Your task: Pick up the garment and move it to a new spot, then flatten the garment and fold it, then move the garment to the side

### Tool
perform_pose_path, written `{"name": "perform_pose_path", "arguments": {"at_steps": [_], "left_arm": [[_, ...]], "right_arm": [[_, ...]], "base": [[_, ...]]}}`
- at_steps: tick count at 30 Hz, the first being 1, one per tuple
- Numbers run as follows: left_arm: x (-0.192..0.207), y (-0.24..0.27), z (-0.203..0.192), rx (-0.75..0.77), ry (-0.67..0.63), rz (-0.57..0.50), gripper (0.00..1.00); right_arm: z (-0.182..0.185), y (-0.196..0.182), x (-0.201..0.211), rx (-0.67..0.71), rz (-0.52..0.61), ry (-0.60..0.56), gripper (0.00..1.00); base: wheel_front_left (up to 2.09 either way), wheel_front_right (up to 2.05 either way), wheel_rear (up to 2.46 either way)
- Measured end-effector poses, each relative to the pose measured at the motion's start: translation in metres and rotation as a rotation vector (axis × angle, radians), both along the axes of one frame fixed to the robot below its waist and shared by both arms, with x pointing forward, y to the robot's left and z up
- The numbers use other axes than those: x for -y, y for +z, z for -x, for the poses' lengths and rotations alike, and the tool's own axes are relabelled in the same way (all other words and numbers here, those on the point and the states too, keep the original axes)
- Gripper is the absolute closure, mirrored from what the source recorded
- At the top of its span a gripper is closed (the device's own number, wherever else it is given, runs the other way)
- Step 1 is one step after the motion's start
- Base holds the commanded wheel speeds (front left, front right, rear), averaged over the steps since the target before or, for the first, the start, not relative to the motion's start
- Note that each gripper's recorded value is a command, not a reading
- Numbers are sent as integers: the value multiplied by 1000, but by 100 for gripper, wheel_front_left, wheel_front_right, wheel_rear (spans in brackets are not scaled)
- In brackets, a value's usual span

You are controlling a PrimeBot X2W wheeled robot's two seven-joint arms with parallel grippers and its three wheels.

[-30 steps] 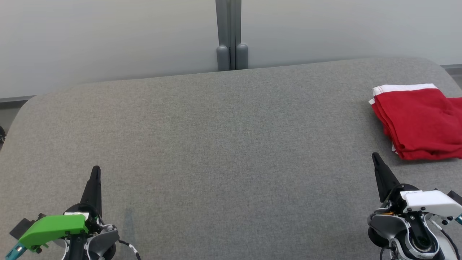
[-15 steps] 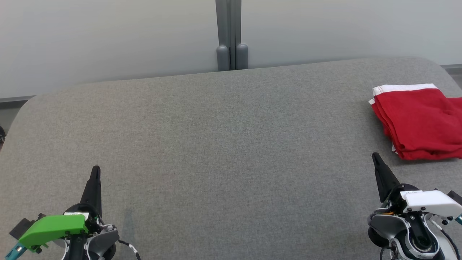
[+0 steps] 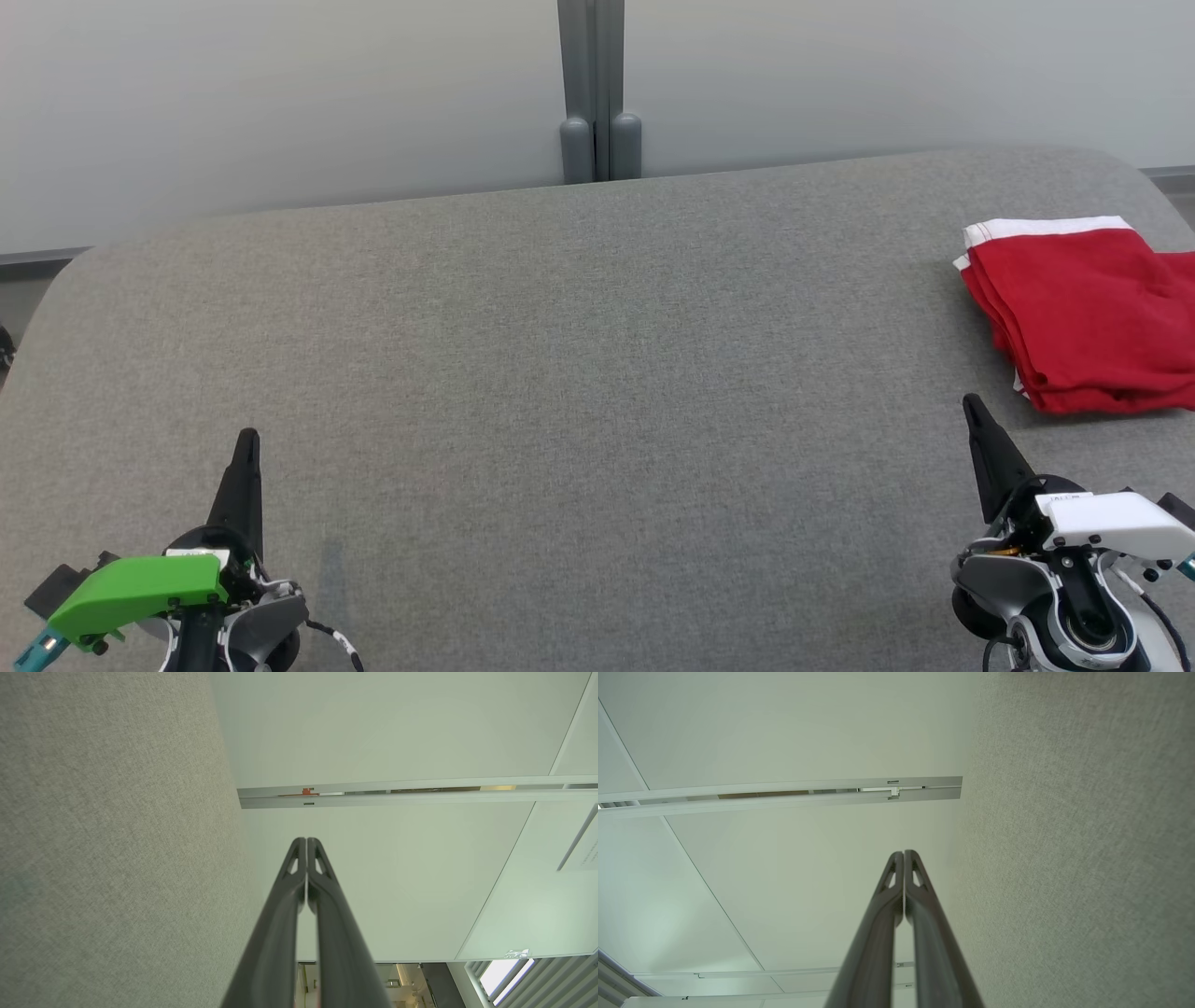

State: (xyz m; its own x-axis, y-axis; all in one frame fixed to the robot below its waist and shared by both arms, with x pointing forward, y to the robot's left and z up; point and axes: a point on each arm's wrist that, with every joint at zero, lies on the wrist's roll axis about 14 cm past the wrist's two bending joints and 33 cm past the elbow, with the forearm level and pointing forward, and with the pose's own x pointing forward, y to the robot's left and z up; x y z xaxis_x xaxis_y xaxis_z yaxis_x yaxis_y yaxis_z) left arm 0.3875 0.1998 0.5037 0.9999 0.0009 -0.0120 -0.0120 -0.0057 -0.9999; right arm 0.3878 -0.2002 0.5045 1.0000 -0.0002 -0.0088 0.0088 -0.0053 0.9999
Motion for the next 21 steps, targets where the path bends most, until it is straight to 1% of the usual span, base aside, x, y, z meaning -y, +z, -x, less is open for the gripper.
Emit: {"name": "perform_pose_path", "arguments": {"at_steps": [21], "left_arm": [[0,0,0,0,0,0,100]], "right_arm": [[0,0,0,0,0,-1,100]], "base": [[0,0,0]]}}
